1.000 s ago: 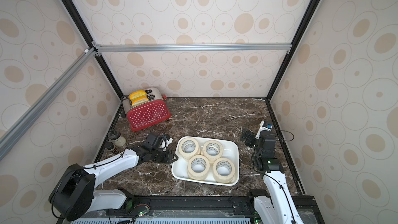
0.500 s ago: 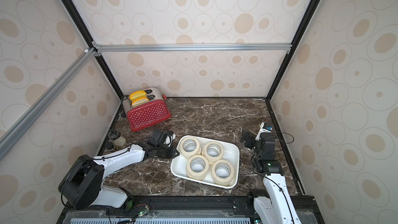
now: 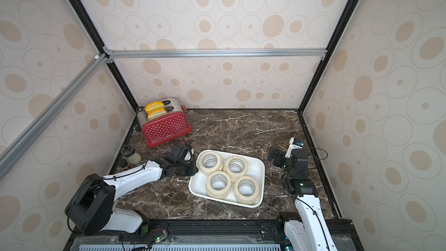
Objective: Take out the art tape in the storage box
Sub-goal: Move the storage box to the center of the board.
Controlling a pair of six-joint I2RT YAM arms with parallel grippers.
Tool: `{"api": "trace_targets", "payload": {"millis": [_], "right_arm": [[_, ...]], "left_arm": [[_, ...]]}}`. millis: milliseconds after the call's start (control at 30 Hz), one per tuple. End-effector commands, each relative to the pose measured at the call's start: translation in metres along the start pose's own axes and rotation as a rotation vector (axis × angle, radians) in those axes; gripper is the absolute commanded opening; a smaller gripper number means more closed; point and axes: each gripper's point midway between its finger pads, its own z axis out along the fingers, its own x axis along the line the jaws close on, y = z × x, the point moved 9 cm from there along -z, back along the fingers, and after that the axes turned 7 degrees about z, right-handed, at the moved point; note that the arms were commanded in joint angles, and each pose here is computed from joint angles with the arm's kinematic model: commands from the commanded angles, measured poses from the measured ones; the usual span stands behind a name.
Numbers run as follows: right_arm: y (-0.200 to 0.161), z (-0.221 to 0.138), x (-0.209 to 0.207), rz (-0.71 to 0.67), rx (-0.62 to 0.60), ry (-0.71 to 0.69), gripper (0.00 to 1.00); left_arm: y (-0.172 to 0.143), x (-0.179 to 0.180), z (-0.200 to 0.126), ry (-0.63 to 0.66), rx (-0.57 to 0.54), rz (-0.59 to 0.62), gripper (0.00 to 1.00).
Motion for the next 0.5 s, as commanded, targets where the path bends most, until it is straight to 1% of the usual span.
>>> {"api": "trace_targets", "payload": {"millis": [0, 100, 333, 467], "right_arm": [[-0.005, -0.004, 0.000, -0.011, 0.017, 0.012, 1.00], [-0.005, -0.006, 0.001, -0.015, 0.018, 0.017, 1.00], [-0.009, -0.009, 0.002, -0.012, 0.046, 0.041, 1.00], [-0.012, -0.009, 0.002, -0.010, 0.067, 0.050, 1.00]], "left_arm": [[0.055, 0.011, -0.020, 0.088, -0.237, -0.081, 0.00], [0.073, 0.014, -0.018, 0.103, -0.256, -0.083, 0.00], [0.119, 0.016, 0.002, 0.133, -0.301, -0.096, 0.00], [0.147, 0.014, 0.015, 0.165, -0.317, -0.073, 0.00]]}}
